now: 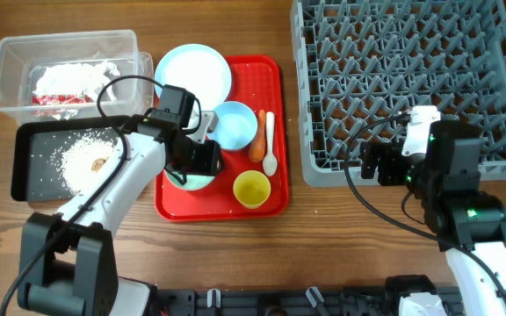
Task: Sort waste into correct bins and load items into the dishwasher rack
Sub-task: 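Reach the left gripper to the yellow cup and grasp it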
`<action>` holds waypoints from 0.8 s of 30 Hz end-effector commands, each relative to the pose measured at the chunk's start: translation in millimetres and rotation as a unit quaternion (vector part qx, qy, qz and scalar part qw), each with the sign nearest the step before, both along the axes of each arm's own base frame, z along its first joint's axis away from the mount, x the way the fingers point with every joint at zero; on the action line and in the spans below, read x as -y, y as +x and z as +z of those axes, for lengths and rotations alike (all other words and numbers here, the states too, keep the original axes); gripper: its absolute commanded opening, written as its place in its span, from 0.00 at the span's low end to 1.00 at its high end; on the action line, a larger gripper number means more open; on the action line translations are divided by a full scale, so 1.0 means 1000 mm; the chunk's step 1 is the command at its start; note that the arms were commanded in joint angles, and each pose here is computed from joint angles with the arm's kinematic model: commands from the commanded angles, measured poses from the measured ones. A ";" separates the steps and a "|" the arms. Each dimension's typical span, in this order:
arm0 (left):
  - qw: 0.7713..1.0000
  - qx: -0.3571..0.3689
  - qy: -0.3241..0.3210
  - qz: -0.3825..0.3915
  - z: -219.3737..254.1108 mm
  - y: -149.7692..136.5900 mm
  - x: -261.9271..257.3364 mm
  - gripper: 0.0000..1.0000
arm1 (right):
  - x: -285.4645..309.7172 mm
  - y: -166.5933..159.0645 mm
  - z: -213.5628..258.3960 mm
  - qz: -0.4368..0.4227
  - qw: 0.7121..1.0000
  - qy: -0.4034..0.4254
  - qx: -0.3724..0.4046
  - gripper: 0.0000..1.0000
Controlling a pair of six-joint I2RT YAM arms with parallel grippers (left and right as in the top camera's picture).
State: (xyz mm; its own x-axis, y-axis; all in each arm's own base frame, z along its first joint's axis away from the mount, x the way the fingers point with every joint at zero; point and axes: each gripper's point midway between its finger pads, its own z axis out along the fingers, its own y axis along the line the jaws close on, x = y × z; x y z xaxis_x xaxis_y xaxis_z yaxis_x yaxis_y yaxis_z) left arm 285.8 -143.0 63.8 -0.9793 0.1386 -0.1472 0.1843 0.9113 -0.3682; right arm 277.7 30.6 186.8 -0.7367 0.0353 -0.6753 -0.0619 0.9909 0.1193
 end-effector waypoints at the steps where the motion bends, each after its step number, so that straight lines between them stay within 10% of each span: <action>1: 0.997 -0.015 -0.069 -0.023 0.016 -0.009 0.030 0.47 | -0.003 0.006 0.002 0.006 1.000 0.002 -0.004 1.00; 24: 0.997 -0.022 -0.006 -0.073 0.014 -0.038 0.032 0.46 | -0.003 0.008 -0.008 0.002 1.000 0.005 -0.024 1.00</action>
